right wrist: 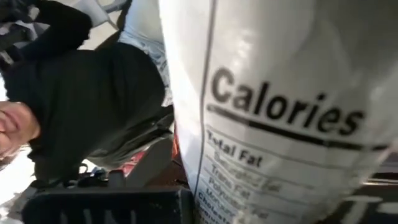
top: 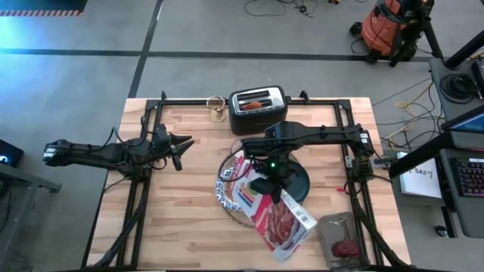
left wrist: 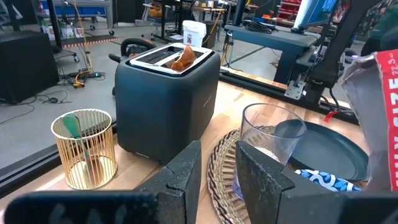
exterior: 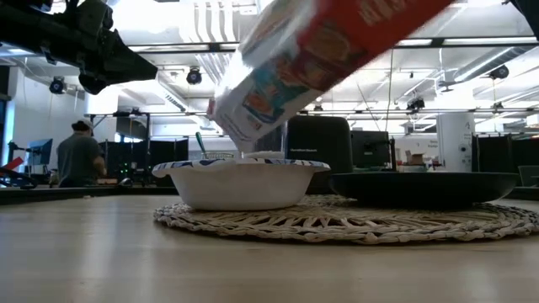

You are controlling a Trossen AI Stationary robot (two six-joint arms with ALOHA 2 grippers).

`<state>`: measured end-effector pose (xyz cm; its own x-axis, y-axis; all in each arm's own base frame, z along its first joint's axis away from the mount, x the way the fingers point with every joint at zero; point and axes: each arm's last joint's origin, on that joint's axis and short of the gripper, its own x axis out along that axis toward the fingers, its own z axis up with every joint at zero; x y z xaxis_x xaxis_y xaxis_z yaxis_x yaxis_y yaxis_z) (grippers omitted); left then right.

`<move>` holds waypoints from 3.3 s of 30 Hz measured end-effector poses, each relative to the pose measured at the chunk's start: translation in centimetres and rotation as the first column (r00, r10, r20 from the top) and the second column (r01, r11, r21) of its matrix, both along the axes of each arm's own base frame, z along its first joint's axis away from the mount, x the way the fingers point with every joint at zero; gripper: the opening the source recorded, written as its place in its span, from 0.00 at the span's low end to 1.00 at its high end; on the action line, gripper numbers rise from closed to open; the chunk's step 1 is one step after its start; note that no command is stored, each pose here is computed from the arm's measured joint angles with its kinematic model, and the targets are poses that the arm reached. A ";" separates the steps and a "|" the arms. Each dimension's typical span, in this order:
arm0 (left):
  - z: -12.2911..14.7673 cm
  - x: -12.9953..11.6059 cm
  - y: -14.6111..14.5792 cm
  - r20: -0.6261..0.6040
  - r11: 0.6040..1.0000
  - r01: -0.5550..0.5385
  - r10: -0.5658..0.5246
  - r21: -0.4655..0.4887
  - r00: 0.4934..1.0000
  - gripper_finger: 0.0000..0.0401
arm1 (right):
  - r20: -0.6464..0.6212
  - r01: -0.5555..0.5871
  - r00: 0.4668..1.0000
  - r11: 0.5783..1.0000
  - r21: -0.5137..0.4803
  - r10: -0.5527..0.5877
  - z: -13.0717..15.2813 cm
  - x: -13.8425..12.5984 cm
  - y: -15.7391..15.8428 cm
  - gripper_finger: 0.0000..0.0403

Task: Arrange a breakfast setting
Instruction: Pour the cereal into the white and blue bowl

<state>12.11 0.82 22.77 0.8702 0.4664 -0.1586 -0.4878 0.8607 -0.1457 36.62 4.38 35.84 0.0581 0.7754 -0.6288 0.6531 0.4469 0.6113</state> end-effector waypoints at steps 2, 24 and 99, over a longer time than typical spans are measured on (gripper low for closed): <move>0.0 0.0 0.0 0.000 1.000 0.000 0.000 0.000 1.000 0.21 | -0.006 -0.007 1.000 1.000 -0.016 0.007 -0.1 -0.2 0.0 0.11; 0.3 0.1 0.0 0.035 1.000 -0.001 0.001 -0.002 0.999 0.21 | 0.394 -0.204 0.869 0.941 -0.269 0.300 4.1 -3.8 -0.5 0.11; 0.1 0.5 0.0 0.016 1.000 -0.002 0.003 -0.007 1.000 0.21 | 0.388 0.404 0.906 0.079 -0.911 -0.169 10.8 -17.0 -13.5 0.11</move>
